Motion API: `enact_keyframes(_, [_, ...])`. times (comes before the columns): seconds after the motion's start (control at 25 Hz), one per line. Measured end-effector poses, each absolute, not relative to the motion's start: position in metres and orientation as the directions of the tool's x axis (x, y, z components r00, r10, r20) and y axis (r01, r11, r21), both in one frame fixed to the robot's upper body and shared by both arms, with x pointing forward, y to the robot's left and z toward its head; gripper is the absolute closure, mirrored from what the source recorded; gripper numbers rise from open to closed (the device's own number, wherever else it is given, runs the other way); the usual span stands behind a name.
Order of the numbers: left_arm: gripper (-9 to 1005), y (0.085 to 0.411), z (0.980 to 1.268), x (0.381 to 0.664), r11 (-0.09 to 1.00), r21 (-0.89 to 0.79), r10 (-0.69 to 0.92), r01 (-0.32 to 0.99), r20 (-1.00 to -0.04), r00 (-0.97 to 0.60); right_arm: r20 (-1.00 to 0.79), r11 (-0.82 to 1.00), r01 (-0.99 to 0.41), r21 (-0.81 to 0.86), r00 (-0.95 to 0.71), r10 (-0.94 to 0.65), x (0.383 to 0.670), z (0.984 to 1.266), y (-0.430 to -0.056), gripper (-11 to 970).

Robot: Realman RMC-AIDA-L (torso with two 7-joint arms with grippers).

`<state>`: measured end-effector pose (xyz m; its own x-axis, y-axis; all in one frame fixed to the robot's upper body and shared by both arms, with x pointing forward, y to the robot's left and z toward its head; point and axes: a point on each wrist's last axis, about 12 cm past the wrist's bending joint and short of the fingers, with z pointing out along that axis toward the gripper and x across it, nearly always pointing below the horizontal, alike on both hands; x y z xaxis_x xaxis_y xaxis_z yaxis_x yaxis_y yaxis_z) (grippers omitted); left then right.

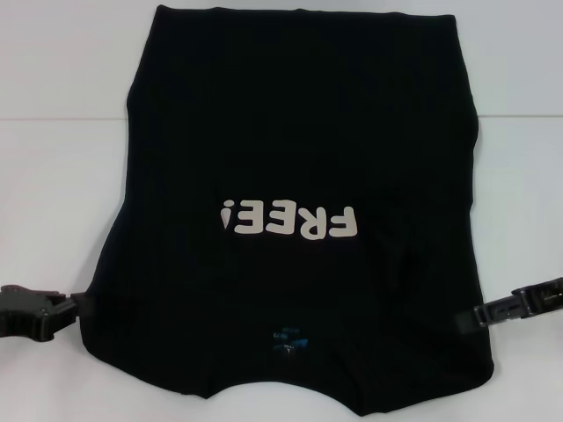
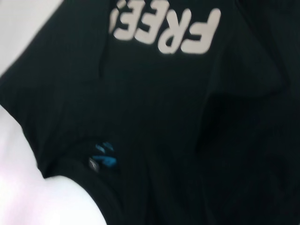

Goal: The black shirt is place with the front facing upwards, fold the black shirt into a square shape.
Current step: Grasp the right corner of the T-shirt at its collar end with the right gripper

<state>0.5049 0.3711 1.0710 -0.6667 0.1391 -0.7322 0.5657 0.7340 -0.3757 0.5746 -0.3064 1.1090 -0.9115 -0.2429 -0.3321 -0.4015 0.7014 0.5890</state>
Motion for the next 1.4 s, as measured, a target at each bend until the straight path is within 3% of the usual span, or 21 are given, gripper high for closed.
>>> enact_keyframes(0.36, [977,0.369,1.072,0.509,0.731,-0.363,0.149,0.577,-0.741,-0.655,-0.57,0.603,-0.58,0.548,-0.786,-0.237,0.552,1.09,-0.313,121])
enact_keyframes(0.68, [978,0.366,1.074,0.514,0.728,-0.357,0.156,0.586,-0.746,-0.648,-0.597,0.646,-0.579,0.498,-0.769,-0.229,0.547,1.091,-0.325,134])
enact_keyframes(1.4, [978,0.361,1.067,0.517,0.734,-0.362,0.148,0.575,-0.741,-0.655,-0.599,0.633,-0.651,0.419,-0.722,-0.346,0.543,1.083,-0.312,173])
